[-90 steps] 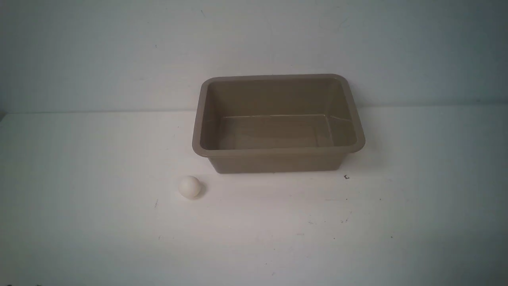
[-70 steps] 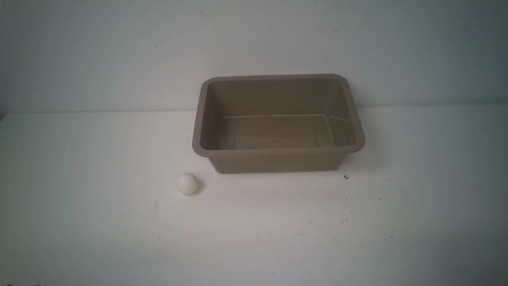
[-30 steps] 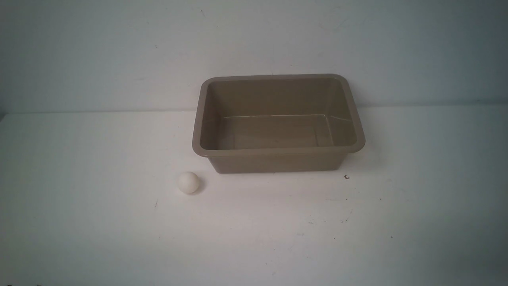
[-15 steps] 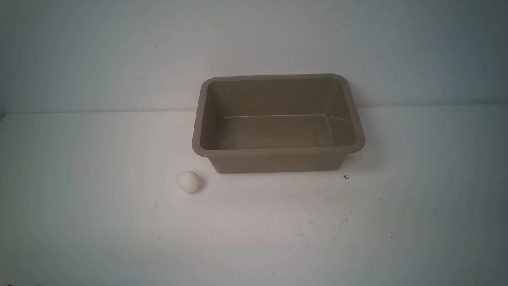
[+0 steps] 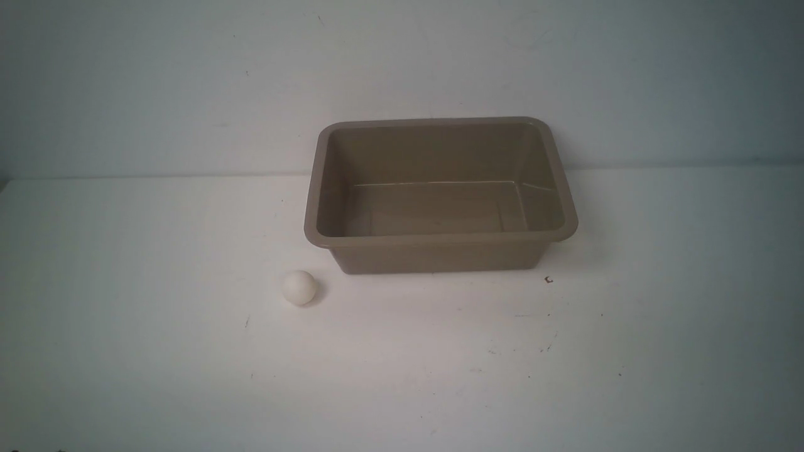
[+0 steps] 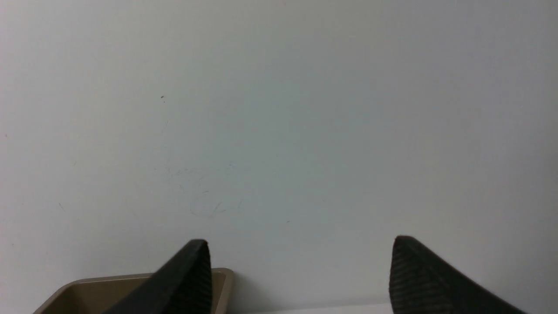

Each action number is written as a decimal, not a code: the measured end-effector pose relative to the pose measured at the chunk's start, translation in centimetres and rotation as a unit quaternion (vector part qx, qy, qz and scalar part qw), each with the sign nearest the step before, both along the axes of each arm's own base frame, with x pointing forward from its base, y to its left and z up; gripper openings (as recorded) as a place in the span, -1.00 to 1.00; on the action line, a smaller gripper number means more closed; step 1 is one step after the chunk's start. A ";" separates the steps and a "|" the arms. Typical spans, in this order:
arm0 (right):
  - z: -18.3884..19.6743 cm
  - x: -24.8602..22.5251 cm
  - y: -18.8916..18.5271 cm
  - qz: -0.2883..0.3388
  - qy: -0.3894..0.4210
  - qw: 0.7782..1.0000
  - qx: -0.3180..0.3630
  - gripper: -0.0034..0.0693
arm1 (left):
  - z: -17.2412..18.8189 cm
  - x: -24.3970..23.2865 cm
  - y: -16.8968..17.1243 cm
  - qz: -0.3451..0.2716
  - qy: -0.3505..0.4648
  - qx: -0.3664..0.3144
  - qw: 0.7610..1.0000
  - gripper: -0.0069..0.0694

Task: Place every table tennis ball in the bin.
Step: Use the left arm to clamp the table tennis ball closest to it, then use the left arm to put the table tennis ball into the box

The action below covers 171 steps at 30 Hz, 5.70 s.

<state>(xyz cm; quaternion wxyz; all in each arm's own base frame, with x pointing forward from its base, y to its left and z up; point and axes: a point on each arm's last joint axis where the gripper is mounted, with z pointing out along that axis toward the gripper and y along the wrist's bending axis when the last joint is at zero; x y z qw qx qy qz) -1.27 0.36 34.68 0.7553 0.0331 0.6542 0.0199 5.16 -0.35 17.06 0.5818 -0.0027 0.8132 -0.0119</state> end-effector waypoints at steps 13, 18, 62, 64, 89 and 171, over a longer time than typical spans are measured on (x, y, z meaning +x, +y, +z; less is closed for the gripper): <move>-0.7 0.1 0.2 0.012 0.041 0.999 0.012 0.45 | 0.0 0.0 0.0 0.000 -0.002 -0.005 1.000 -0.14; -1.3 0.1 0.8 0.047 0.073 0.996 0.017 0.45 | 0.2 0.1 -0.4 -0.001 -0.014 -0.066 0.998 -0.14; -2.5 -0.1 1.8 0.097 0.134 0.984 -0.058 0.45 | 3.0 -0.2 -3.2 -0.109 -0.071 -0.341 0.931 0.18; -2.5 -0.1 1.8 0.097 0.134 0.984 -0.058 0.45 | 4.6 -0.7 -3.6 -0.151 -0.099 -0.286 0.941 0.28; -2.0 2.0 3.0 0.177 0.164 0.968 -0.074 0.45 | 13.9 6.0 -2.0 -0.193 0.103 0.095 0.971 0.31; -1.1 16.1 2.4 0.218 0.296 0.919 -0.145 0.45 | 9.8 33.1 -6.9 -0.345 0.076 0.167 0.921 0.03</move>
